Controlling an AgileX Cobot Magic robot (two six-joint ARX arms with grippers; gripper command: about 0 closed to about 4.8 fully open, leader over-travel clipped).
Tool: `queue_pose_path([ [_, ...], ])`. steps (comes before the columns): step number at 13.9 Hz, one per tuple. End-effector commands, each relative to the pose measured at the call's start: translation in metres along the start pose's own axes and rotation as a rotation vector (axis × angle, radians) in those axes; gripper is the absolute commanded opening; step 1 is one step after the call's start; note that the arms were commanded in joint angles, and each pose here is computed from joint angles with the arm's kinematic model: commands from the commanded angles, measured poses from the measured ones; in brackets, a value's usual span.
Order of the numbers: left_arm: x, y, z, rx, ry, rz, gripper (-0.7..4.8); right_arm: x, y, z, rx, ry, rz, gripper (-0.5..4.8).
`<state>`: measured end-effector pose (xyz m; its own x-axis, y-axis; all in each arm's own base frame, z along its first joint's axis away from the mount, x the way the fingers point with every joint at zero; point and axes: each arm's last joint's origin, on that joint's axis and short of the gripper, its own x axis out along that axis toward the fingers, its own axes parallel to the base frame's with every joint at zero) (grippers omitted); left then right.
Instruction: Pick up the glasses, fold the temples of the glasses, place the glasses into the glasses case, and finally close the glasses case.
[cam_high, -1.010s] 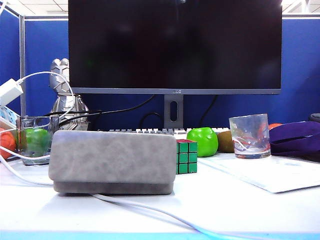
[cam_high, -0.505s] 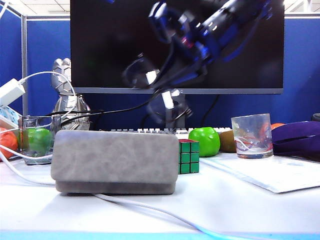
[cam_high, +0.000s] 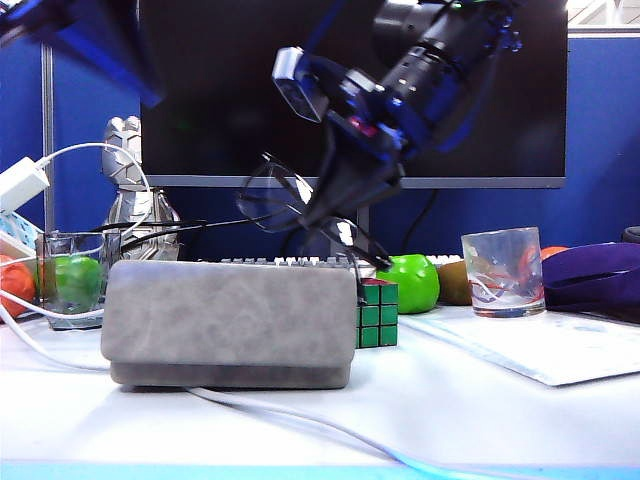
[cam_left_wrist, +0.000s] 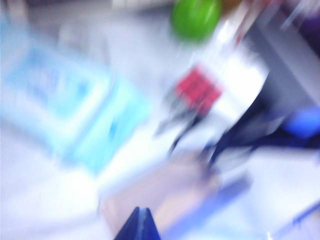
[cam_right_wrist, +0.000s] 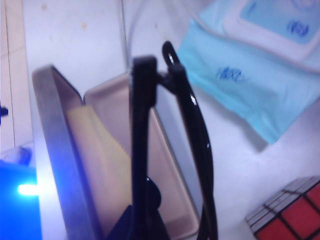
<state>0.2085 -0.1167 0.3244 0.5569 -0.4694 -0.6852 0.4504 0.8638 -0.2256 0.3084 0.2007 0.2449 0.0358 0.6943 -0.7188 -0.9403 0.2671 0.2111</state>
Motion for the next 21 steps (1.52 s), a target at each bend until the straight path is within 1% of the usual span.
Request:
queue_pose_path([
  [1, 0.005, 0.001, -0.011, -0.017, 0.140, -0.043, -0.02, 0.004, 0.002, -0.002, -0.029, 0.025, 0.028, -0.05],
  [2, 0.011, 0.001, -0.014, -0.031, 0.193, -0.096, -0.02, 0.005, 0.002, -0.003, -0.030, 0.038, 0.036, -0.05],
  [4, 0.024, 0.001, -0.018, -0.057, 0.282, -0.164, -0.02, 0.006, 0.004, -0.008, -0.001, 0.074, 0.058, -0.05],
  [6, 0.036, 0.003, -0.022, -0.036, 0.345, -0.164, -0.02, 0.007, 0.005, -0.011, 0.018, 0.098, 0.074, -0.05],
  [8, 0.047, 0.004, -0.028, -0.010, 0.436, -0.232, -0.02, 0.009, 0.007, -0.010, 0.016, 0.103, 0.082, -0.05],
  [10, 0.061, 0.007, -0.035, -0.017, 0.519, -0.244, -0.02, 0.010, 0.007, -0.009, 0.011, 0.100, 0.076, -0.05],
  [12, 0.066, 0.008, -0.040, -0.003, 0.543, -0.250, -0.02, 0.010, 0.005, -0.009, -0.002, 0.121, 0.016, -0.05],
  [13, 0.066, 0.008, -0.040, -0.007, 0.543, -0.267, -0.02, 0.011, 0.004, -0.008, -0.007, 0.125, -0.003, -0.05],
  [15, 0.066, 0.006, -0.040, -0.020, 0.545, -0.311, -0.02, 0.011, 0.003, -0.008, -0.013, 0.117, -0.006, -0.05],
  [16, 0.069, 0.002, -0.044, -0.002, 0.543, -0.320, -0.02, 0.012, 0.003, -0.007, -0.015, 0.110, -0.001, -0.05],
  [17, 0.074, 0.003, -0.049, -0.003, 0.540, -0.326, -0.02, 0.012, 0.003, -0.007, -0.015, 0.109, 0.000, -0.05],
  [18, 0.084, 0.007, -0.064, -0.021, 0.538, -0.316, -0.03, 0.012, 0.003, -0.008, -0.010, 0.114, 0.005, -0.05],
  [19, 0.090, 0.010, -0.072, -0.011, 0.535, -0.269, -0.03, 0.011, 0.004, -0.009, 0.002, 0.127, 0.017, -0.05],
  [20, 0.093, 0.012, -0.073, 0.003, 0.519, -0.231, -0.03, 0.011, 0.005, -0.011, 0.013, 0.140, 0.026, -0.05],
  [21, 0.097, 0.013, -0.071, 0.000, 0.482, -0.189, -0.03, 0.011, 0.007, -0.013, 0.031, 0.149, 0.059, -0.05],
])
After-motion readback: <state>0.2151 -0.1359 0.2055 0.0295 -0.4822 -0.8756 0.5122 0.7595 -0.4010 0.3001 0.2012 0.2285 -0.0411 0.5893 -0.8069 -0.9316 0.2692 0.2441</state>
